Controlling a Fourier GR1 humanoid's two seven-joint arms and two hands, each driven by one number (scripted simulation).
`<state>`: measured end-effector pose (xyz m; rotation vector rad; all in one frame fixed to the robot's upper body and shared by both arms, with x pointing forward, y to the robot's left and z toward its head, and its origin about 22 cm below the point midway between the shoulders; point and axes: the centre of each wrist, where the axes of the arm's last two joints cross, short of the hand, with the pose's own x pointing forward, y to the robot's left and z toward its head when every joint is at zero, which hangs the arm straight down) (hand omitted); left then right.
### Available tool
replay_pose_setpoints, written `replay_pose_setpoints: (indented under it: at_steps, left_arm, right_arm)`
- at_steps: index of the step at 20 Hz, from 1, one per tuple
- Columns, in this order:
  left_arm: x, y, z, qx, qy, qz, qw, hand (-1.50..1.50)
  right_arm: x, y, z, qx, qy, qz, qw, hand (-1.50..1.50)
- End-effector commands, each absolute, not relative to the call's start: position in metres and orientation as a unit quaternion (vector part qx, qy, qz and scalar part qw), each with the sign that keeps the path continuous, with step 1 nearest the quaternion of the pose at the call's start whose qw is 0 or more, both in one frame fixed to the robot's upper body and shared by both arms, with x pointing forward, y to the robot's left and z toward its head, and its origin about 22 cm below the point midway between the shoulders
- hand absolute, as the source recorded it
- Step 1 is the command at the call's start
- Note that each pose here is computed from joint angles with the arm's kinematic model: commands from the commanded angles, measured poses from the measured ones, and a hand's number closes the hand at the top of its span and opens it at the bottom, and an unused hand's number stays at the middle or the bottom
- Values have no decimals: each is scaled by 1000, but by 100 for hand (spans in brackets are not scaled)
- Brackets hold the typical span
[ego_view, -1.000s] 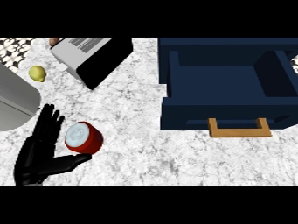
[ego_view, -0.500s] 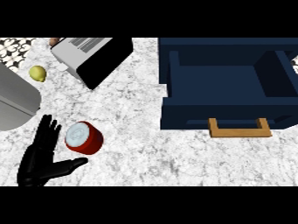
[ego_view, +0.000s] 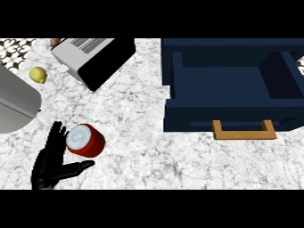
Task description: Pick up the can, place it into the drawer and close the drawer
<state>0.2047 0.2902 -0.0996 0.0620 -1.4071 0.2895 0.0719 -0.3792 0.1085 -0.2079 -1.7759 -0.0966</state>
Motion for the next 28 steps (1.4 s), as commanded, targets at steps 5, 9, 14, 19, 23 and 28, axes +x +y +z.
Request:
replay_pose_setpoints:
  at_steps: [5,9,14,19,23,28]
  left_arm:
    - [222,290,-120,14,-640,134,757,-150]
    - [220,283,-126,-9,-637,148,757,-150]
    - [227,282,-132,-27,-641,181,746,-150]
    - [253,260,-122,-73,-637,172,748,150]
    - [246,285,-128,-102,-641,154,745,150]
    - [261,235,-100,-145,-670,131,716,150]
  right_arm:
    - [69,-392,96,-85,-771,-38,630,-150]
    - [53,-393,93,-81,-776,-54,624,-150]
    - [60,-387,104,-83,-770,-43,631,-150]
    - [57,-376,105,-77,-775,-45,626,-150]
    - [66,-377,114,-74,-776,-51,624,-150]
    - [44,-386,125,-66,-772,-51,630,-150]
